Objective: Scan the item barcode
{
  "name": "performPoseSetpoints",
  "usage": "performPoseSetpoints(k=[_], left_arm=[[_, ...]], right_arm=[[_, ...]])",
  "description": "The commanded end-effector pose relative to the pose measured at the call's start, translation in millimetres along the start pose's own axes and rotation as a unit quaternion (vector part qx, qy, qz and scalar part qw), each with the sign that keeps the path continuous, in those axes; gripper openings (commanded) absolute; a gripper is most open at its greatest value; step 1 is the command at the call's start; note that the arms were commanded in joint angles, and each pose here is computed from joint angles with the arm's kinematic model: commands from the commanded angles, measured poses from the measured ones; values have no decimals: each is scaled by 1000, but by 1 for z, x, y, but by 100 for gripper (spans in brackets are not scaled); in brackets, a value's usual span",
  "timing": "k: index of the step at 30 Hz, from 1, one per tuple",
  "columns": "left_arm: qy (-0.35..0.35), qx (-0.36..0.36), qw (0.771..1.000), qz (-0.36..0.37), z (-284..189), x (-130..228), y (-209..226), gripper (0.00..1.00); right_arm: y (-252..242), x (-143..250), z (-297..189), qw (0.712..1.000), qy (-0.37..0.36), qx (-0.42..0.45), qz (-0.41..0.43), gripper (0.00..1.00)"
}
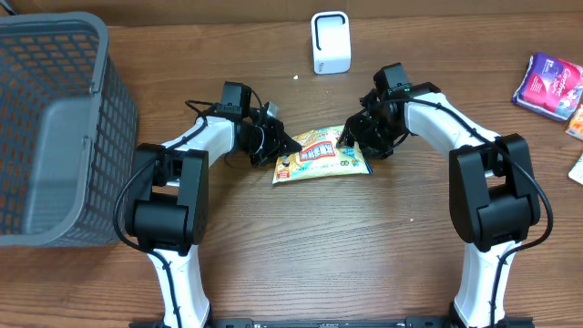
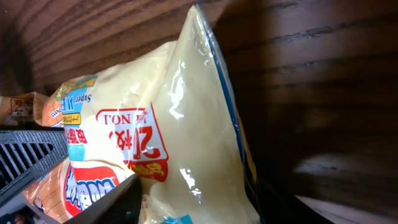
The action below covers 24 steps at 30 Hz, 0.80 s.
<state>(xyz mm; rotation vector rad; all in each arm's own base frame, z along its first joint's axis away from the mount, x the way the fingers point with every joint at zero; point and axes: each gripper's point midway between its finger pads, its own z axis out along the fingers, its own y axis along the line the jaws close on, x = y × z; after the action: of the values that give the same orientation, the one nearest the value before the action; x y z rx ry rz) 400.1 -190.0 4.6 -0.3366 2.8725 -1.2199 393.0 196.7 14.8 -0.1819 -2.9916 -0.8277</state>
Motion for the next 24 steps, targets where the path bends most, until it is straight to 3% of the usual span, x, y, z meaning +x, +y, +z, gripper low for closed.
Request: performPoseSetpoints(k=[1,6,10,15,24], left_arm=[[35,-45,998,-32,24,22,33,4],[23,-44,998,-33,2,15,25,4],[-34,-78,996,-11,-38,0,15,4],[-145,-136,979,46,-108,-12,-17,4],[-270,-206,937,77,-200,1,-44,4]], right_arm=[[14,15,12,1000,21,-9,-17,59],[12,2,-8,999,11,4,-43,60],[5,-18,-41,997,-15,50,-53,63],[7,-35,-76,991,-44,96,-81,72],[4,-38,-77,990,-50,106,-81,73]])
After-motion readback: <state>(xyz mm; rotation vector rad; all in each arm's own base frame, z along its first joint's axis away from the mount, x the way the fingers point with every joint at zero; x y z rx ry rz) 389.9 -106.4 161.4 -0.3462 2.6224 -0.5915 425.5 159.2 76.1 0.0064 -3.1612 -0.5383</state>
